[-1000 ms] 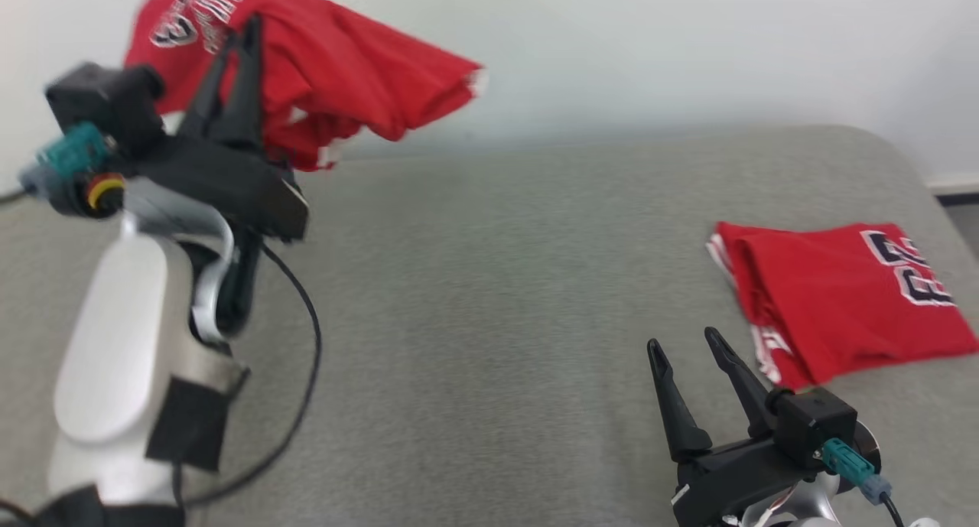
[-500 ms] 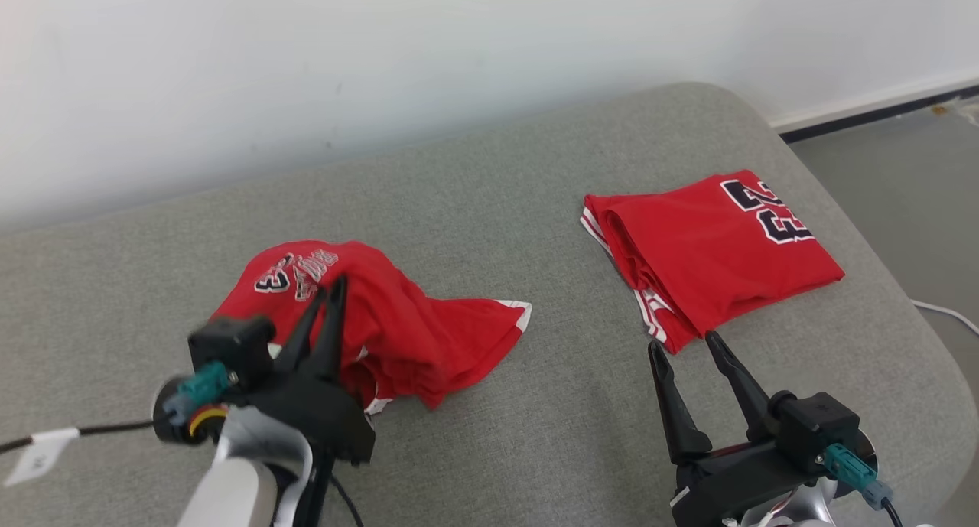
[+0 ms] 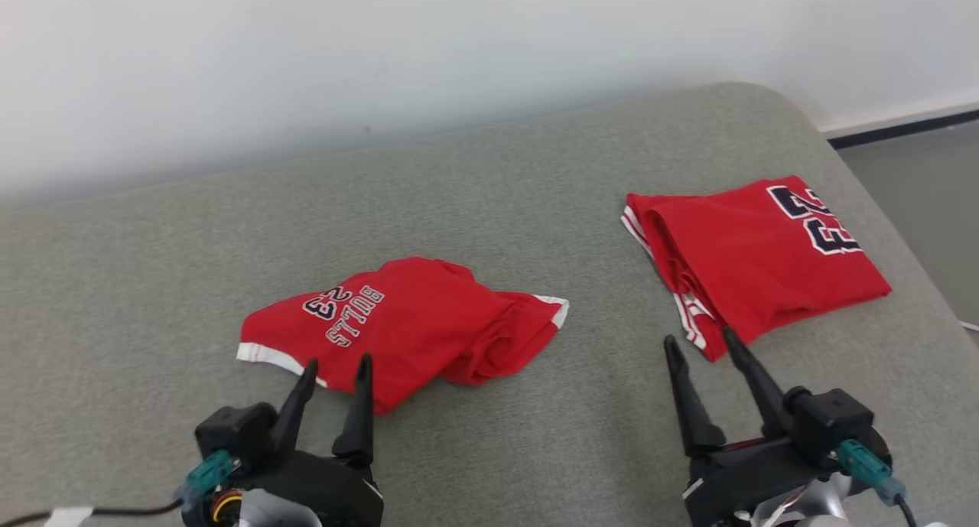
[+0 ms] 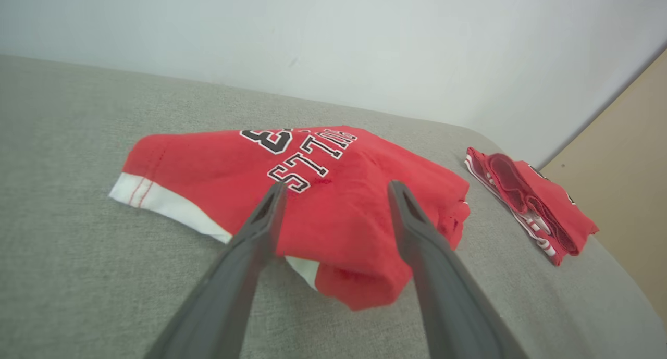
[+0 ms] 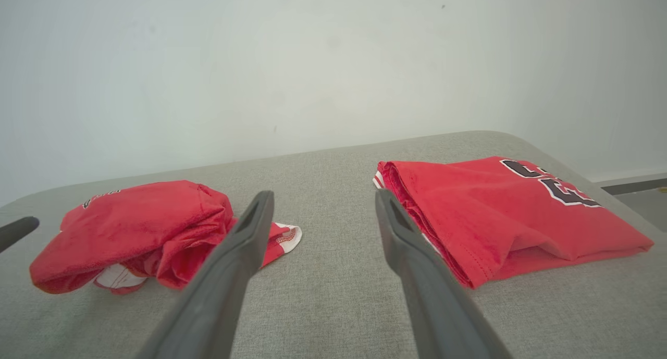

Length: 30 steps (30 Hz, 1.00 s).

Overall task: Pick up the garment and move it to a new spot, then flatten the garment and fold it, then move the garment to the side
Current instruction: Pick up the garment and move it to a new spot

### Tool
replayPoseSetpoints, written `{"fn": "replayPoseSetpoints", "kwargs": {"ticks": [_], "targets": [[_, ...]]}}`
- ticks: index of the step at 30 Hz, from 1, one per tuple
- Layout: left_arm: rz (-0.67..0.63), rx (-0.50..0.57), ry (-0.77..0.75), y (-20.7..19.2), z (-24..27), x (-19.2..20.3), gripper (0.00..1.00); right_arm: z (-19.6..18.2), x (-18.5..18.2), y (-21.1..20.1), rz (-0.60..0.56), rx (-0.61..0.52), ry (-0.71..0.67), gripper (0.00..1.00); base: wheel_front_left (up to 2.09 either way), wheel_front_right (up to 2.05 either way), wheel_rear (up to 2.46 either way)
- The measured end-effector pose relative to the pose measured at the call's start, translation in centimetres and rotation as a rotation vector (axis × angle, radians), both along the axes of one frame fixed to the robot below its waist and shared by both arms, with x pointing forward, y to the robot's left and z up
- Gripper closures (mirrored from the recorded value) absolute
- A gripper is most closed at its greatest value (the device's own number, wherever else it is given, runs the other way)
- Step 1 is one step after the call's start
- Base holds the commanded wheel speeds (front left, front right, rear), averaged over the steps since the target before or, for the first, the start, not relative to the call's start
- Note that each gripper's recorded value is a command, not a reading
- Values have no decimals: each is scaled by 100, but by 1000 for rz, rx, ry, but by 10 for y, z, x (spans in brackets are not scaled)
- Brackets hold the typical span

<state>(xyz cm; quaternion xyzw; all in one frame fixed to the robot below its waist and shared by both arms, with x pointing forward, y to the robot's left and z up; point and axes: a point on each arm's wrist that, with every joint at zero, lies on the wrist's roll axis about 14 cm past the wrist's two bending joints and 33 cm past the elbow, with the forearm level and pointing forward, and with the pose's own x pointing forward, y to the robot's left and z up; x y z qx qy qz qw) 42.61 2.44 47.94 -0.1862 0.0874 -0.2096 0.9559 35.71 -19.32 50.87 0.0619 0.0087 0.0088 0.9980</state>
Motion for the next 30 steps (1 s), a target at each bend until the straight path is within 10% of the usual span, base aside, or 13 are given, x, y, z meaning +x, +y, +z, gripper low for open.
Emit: {"fn": "replayPoseSetpoints", "kwargs": {"ticks": [30], "targets": [[499, 122, -226, 182, 32, -110, 0, -5, 12, 31, 104, -32, 9, 0, 0, 0, 0]]}}
